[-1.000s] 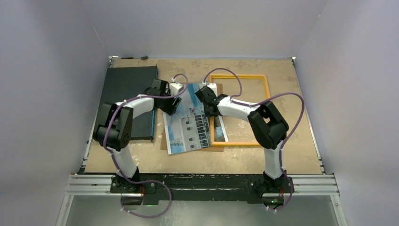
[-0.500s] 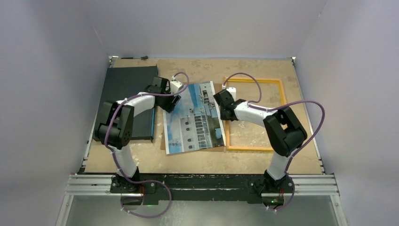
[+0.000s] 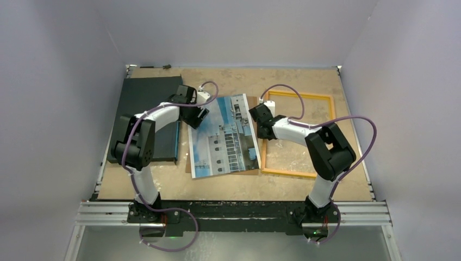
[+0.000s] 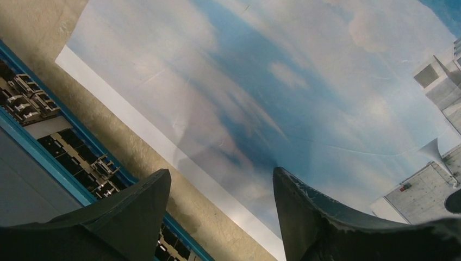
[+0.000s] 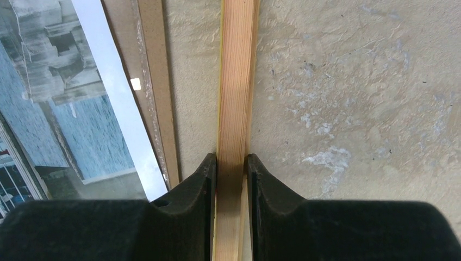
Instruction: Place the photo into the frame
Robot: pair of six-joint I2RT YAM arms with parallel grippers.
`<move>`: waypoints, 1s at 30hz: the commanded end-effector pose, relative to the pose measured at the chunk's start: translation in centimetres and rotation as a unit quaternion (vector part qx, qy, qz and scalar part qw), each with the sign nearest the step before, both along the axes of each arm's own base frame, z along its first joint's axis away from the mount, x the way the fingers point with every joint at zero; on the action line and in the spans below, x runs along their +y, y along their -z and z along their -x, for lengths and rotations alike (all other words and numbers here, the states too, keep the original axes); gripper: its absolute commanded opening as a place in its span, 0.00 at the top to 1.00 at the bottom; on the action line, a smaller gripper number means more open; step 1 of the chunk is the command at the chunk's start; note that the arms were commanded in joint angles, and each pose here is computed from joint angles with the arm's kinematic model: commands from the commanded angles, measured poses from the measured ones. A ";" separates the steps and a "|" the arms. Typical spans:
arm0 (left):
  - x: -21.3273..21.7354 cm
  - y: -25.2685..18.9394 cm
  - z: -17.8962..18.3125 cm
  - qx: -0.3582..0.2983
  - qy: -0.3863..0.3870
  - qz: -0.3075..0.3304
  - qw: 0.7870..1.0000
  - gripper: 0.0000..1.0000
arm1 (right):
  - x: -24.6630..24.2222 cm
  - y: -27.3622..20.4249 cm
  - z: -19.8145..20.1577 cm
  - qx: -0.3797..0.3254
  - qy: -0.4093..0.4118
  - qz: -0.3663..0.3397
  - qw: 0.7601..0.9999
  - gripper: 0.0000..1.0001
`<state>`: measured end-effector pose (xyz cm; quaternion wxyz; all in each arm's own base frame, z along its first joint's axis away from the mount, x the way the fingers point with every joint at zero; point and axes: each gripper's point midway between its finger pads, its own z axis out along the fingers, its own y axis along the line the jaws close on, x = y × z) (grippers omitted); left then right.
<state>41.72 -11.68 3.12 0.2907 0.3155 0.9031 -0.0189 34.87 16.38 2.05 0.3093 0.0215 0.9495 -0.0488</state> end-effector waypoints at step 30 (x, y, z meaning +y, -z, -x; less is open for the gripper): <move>-3.3 -3.3 17.8 0.051 0.287 -0.034 0.956 0.10 | 9.4 -4.5 0.1 0.004 -0.081 -0.185 0.979 0.25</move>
